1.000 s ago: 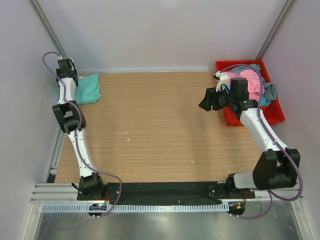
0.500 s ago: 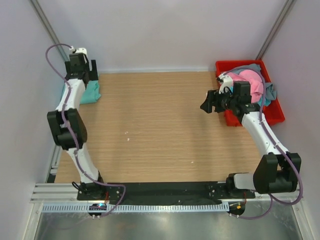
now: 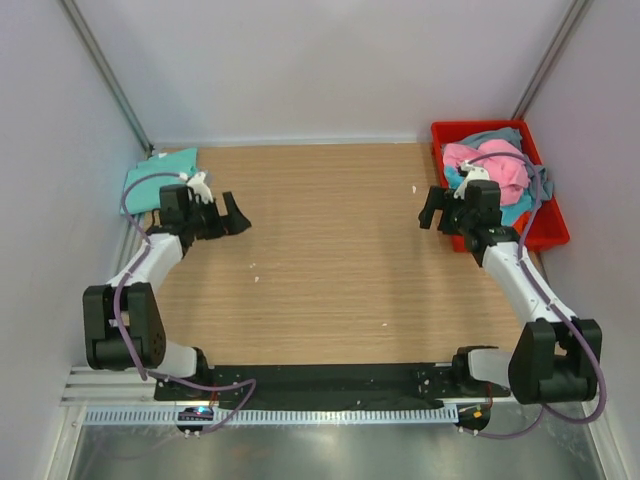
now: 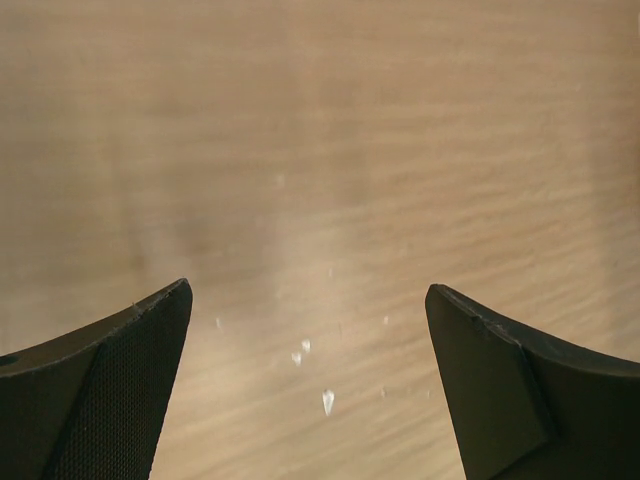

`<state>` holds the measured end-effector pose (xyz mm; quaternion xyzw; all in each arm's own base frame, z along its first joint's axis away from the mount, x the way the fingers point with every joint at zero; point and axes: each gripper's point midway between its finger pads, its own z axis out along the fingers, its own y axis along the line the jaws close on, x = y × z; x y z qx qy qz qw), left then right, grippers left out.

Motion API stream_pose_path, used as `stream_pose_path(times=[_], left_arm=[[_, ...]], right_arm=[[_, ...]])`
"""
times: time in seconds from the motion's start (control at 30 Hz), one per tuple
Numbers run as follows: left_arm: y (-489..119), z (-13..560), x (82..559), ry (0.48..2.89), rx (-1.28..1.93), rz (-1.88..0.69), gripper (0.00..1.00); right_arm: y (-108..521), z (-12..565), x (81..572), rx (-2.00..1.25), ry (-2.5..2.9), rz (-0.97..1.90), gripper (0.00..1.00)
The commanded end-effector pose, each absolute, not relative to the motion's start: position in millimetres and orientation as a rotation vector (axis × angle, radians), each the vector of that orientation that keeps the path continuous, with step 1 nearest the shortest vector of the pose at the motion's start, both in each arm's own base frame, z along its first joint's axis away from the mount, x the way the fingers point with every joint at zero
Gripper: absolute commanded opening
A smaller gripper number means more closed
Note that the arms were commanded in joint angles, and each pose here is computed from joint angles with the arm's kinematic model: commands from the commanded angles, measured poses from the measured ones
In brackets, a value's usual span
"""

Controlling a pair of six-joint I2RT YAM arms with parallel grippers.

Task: Fold and stack the t-shirts
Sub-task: Neatly place the folded tshirt to the corner

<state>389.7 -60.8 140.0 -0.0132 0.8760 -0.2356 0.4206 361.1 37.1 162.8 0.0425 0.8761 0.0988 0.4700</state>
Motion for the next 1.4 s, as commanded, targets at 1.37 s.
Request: stream_pose_path(times=[1.37], left_arm=[[45,226,331,2.052,-0.06,0.192,1.0]], right_arm=[[-14,278,329,-0.027,1.951,-0.135,1.0]])
